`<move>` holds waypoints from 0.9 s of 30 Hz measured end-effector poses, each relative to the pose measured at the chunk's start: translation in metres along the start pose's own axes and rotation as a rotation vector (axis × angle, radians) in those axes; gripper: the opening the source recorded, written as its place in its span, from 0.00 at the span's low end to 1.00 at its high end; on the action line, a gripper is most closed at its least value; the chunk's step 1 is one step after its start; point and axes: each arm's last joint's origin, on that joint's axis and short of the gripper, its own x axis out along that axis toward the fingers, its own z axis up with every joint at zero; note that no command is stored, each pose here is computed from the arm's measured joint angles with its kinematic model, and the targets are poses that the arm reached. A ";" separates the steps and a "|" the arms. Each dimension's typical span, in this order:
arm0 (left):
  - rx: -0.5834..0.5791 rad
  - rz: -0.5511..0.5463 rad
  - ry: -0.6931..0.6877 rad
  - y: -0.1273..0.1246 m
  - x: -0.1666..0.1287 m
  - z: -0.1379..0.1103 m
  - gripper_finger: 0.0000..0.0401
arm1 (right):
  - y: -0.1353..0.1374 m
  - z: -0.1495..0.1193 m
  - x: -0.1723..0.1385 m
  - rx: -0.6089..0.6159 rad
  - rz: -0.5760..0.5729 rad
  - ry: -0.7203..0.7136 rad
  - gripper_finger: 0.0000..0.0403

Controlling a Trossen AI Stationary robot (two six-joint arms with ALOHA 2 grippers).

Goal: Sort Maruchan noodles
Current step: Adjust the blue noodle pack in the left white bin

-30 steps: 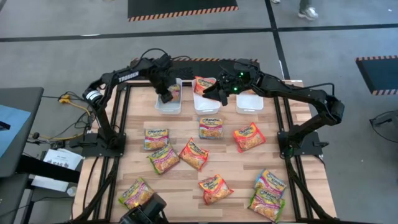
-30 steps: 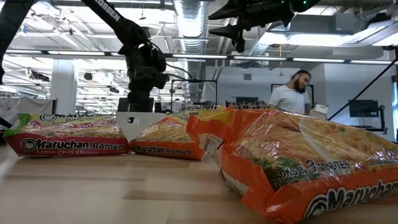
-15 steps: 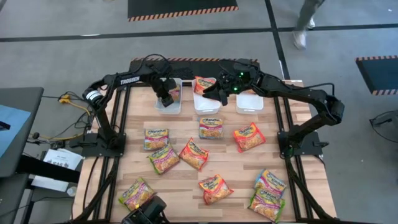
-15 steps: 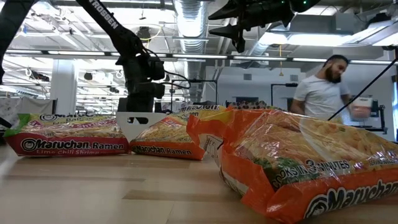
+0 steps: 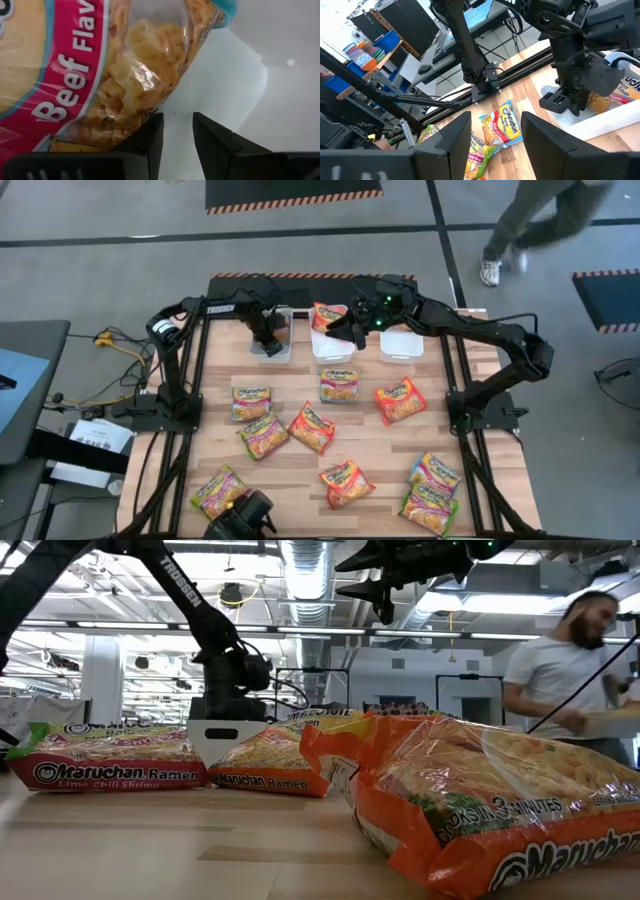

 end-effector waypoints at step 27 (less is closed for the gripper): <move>-0.039 0.223 -0.157 0.011 -0.032 0.034 0.01 | -0.001 0.000 0.000 0.001 -0.025 -0.010 0.49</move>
